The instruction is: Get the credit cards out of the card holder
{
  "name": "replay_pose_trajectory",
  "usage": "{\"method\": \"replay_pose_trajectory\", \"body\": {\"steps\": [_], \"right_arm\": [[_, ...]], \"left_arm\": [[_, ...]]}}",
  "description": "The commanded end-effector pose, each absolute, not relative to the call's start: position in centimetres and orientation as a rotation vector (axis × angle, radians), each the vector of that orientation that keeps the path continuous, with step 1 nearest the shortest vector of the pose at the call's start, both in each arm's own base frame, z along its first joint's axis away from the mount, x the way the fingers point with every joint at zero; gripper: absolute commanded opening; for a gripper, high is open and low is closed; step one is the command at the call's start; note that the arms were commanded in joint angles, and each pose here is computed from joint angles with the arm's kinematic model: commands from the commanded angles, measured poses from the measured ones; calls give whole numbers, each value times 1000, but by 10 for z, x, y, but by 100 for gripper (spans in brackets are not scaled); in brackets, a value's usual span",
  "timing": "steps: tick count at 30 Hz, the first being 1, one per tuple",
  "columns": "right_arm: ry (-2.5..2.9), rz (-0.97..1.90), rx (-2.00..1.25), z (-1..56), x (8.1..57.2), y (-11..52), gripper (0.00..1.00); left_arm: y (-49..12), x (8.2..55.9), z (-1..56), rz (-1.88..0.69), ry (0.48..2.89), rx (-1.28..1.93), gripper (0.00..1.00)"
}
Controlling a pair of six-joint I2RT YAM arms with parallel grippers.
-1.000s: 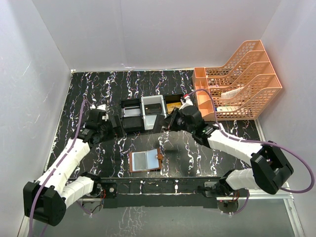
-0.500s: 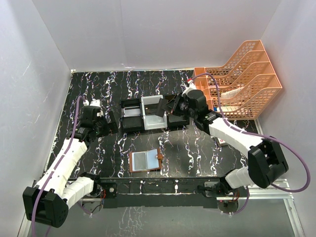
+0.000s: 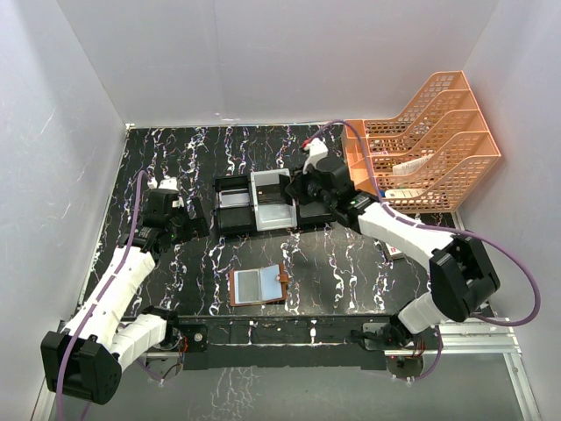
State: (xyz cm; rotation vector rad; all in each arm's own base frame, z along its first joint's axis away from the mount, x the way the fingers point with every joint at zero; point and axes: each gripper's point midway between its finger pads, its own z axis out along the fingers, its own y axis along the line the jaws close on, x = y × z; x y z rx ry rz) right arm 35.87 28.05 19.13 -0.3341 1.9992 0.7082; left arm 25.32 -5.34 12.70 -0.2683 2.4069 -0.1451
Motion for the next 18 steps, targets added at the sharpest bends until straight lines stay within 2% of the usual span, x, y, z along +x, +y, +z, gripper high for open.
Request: {"method": "replay_pose_trajectory", "body": {"steps": [1,16,18], "right_arm": [[1778,423,-637,223,372,299,0],[1743,146,-867,198,416,321,0],[1751,110,-917,181,424,325,0]], "left_arm": [[-49,254,130,-122,2389,-261,99],[-50,255,131,-128,2381,-256,99],[-49,255,131,-128,2382,-256,99]]}}
